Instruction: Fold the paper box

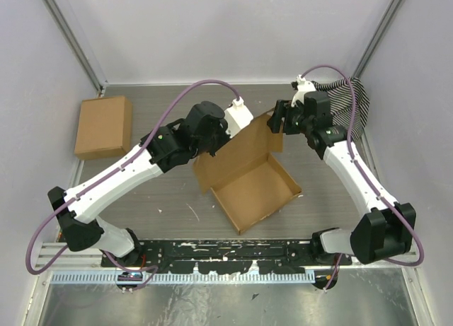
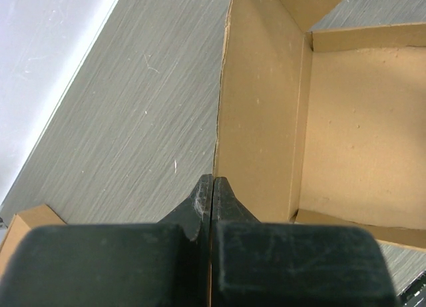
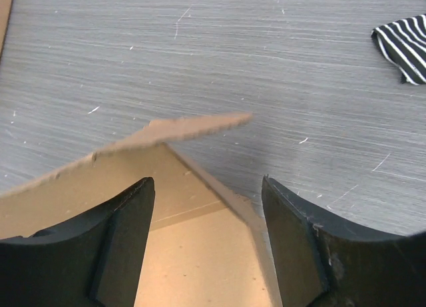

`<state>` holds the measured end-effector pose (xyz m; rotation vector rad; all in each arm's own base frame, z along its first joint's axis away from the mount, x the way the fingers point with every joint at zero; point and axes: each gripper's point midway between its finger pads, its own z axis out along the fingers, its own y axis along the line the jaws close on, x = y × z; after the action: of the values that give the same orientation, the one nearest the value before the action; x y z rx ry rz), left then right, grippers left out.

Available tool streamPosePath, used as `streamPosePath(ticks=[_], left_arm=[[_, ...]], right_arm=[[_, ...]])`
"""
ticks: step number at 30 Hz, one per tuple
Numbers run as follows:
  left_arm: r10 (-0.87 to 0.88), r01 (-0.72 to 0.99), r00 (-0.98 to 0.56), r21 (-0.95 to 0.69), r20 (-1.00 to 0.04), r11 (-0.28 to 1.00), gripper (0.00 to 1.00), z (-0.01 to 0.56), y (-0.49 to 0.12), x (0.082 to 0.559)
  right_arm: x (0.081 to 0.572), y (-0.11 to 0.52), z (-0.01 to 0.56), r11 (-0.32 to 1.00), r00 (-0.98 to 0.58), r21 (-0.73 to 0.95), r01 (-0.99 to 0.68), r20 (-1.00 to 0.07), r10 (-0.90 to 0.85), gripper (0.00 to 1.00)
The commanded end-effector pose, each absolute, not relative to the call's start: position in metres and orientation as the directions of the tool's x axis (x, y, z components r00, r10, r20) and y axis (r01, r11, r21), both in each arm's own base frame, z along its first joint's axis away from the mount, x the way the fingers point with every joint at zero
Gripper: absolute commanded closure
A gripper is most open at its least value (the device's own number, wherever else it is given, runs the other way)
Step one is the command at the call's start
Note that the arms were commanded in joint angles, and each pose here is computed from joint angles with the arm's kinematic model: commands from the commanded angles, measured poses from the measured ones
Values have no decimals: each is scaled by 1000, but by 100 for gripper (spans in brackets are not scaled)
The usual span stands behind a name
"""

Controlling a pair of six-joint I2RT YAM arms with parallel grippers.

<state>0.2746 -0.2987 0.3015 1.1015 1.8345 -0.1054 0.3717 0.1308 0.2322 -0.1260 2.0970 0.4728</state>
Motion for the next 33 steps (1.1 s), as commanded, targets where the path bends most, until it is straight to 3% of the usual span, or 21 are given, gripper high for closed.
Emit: streamPosePath(ticks=[1,8,13,17,19,22,24,33], left_arm=[[623,729,-115,360,-774,582,100,312,-299,270],[614,723,-110,361,-782,589,100,313,-299,272],[617,719,-108,367,-780,590,100,312,-300,274],[614,691,-113,383,-781,613,98,312,-299,280],[602,638,-128,399,-788,658,85,315,-294,289],[573,528,-157,421,-805,737,45,324,-282,304],[549,452,-184,426,-815,784,29,329,-274,313],[284,142,-392,248,-875,958,24,336,-197,343]], right_arm=[[387,120,250,945,-498,200,-259,-866,47,30],[384,128,246,927,-516,210,-310,-856,21,35],[382,142,239,895,-540,257,-363,-841,22,69],[382,143,240,895,-539,263,-359,-842,31,85],[381,140,241,901,-528,257,-350,-848,37,90],[381,134,244,915,-506,250,-317,-860,60,94],[381,130,246,923,-491,248,-294,-868,77,95],[378,120,258,937,-431,245,-248,-894,119,95]])
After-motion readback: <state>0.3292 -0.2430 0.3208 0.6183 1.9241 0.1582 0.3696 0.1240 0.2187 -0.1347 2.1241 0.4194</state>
